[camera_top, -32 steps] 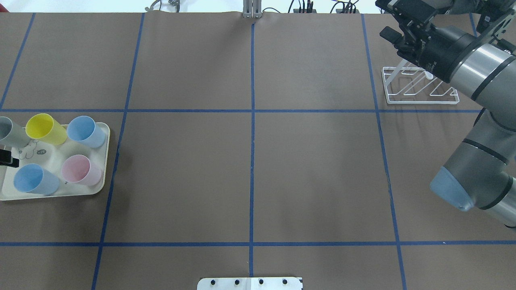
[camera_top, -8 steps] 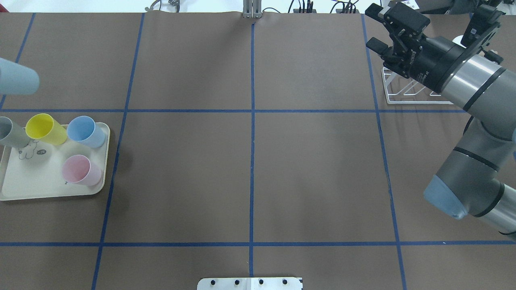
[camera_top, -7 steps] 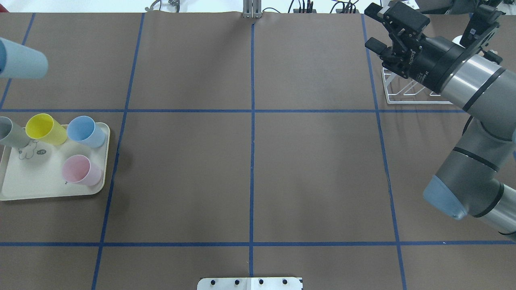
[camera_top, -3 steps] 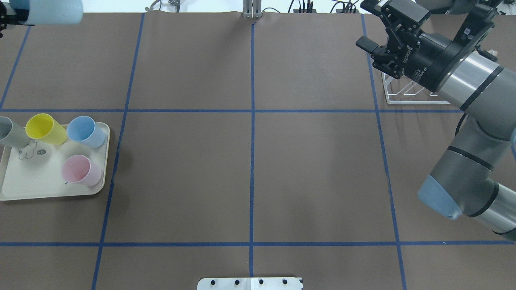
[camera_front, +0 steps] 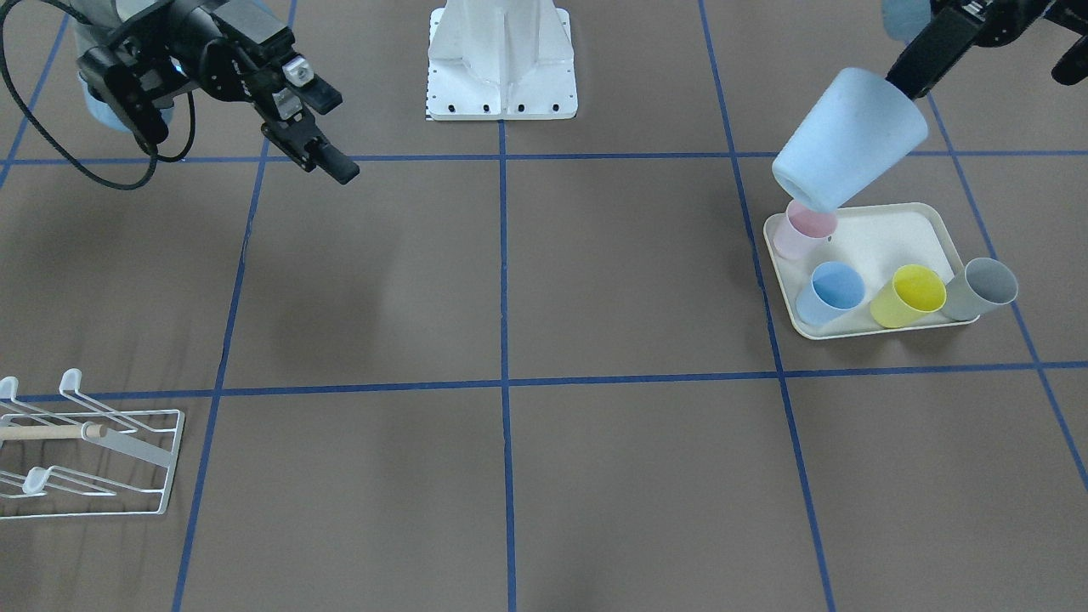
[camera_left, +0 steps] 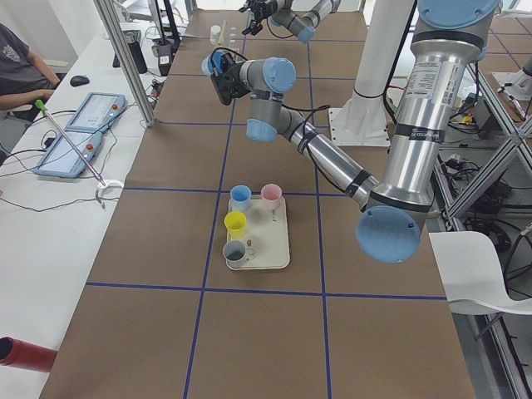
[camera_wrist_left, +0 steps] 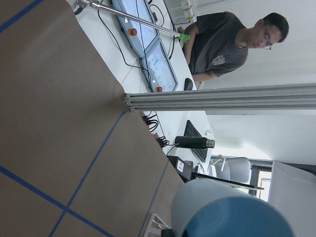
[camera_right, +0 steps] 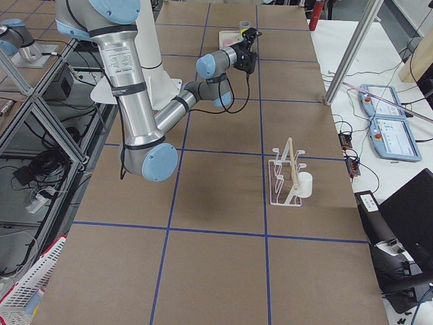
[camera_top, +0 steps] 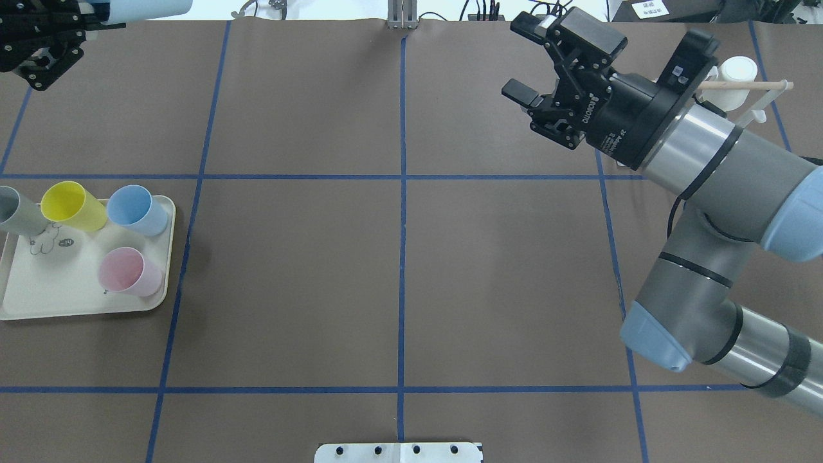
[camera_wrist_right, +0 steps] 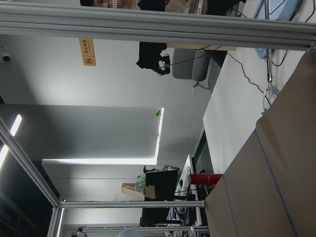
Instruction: Transfer IKEA cup to right arm and place on rack
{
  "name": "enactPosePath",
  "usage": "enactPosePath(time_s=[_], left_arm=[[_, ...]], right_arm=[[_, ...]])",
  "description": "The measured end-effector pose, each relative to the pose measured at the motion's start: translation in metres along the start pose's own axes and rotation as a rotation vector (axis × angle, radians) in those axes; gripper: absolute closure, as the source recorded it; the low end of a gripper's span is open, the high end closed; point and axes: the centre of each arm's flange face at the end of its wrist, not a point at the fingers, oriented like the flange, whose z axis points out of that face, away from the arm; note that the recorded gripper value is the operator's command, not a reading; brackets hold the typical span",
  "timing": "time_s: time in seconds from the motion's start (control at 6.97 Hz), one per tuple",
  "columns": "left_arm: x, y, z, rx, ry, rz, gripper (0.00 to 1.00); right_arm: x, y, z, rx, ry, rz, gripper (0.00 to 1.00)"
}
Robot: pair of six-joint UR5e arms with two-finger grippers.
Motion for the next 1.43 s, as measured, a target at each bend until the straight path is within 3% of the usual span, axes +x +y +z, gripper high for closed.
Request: enactPosePath(time_s=[0.29,0.57,1.15,1.43], left_arm=[[-0.011,0.012,0.023,-0.002,0.122,-0.075,1.0],[-0.034,0.043,0.059,-0.033,0.196,-0.144,1.0],[-0.053,0.11,0.128,-0.075,0.25,-0.216,1.0],[-0.056,0.125,0.144,-0.092,0.258,-0.228,1.0]], right_arm=[[-0.003,0.03,0.018,-0.037,-0.017,0.031,0.01],[-0.006,0.052,0.047,-0.036,0.003,0.036,0.01],[-0.013,0.058,0.065,-0.012,0.028,0.022,0.01],[-0.012,0.058,0.067,-0.009,0.033,0.026,0.01]])
